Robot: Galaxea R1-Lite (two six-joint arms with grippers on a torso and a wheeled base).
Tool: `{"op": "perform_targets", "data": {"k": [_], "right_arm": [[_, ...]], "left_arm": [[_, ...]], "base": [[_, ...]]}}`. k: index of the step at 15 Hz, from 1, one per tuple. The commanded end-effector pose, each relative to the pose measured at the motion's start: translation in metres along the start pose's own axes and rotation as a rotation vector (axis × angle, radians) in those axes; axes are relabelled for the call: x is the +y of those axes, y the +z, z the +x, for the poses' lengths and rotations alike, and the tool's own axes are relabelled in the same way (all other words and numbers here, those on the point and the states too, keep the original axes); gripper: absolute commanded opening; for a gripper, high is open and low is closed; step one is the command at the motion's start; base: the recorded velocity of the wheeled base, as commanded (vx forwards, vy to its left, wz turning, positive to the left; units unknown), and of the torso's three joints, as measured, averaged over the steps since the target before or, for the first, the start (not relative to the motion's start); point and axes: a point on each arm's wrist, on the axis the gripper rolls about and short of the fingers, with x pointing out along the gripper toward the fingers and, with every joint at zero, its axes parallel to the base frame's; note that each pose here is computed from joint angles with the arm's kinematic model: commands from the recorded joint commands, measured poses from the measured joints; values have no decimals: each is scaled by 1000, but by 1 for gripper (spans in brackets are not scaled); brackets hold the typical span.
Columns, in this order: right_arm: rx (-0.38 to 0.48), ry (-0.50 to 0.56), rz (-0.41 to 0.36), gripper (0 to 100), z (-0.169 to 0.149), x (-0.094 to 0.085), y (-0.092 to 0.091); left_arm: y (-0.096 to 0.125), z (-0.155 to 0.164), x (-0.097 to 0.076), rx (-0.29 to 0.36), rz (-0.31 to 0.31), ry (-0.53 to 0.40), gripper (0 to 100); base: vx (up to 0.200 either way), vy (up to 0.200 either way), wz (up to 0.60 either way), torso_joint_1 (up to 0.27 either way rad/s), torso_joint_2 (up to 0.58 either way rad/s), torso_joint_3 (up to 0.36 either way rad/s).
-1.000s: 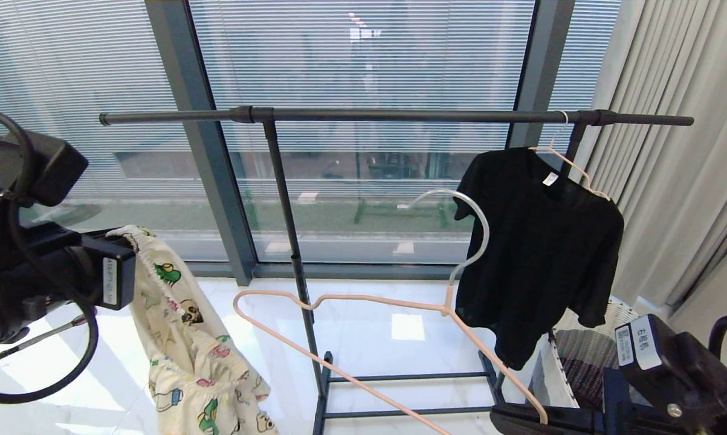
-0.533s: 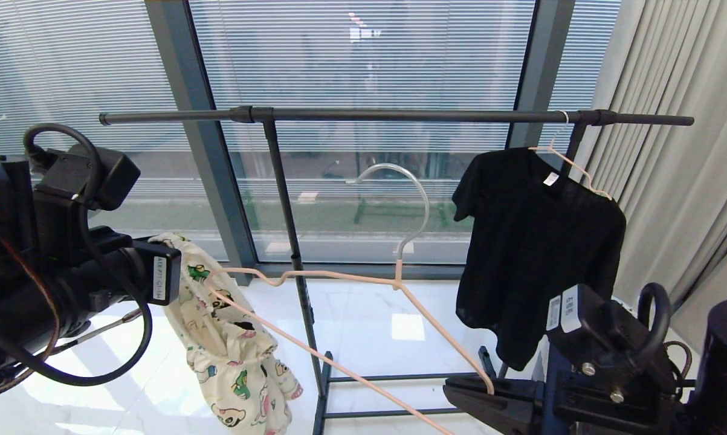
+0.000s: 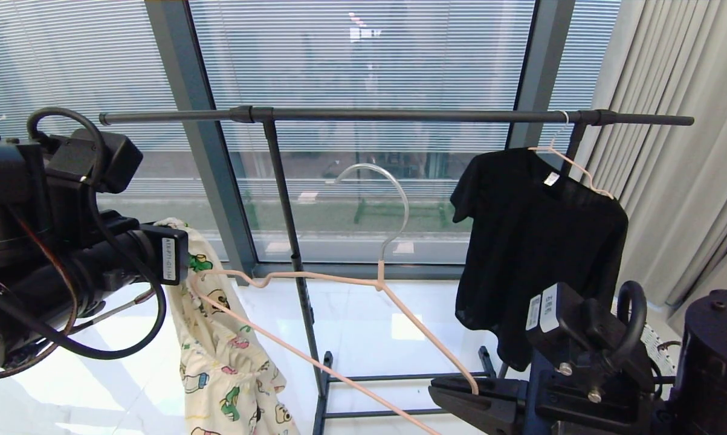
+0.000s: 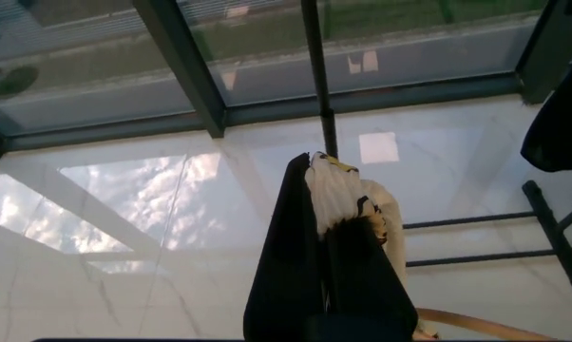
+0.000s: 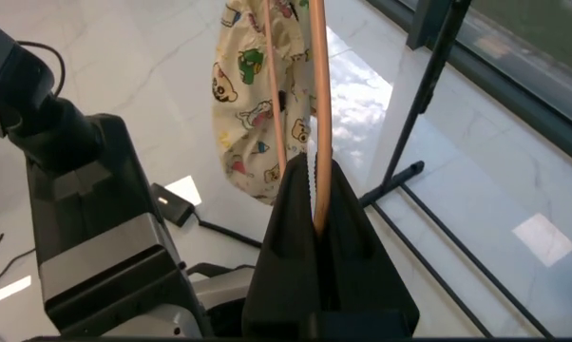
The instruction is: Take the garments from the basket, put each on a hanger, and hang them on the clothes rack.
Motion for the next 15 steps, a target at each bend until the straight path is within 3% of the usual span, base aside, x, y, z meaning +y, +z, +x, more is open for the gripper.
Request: {"op": "perform_targets", "data": {"k": [1, 5, 15], "right_arm": [[-3, 3, -1, 0, 5, 0, 3], [-1, 4, -8, 0, 10, 1, 4], [-37, -54, -4, 0, 55, -5, 15]], "left_arm": [[-1, 3, -1, 10, 4, 8, 0], [6, 11, 4, -23, -18, 61, 0], [7, 9, 0, -31, -17, 40, 0]], "base": [[0, 0, 0, 0, 0, 0], [0, 0, 0, 0, 0, 0], [0, 0, 0, 0, 0, 0]]}}
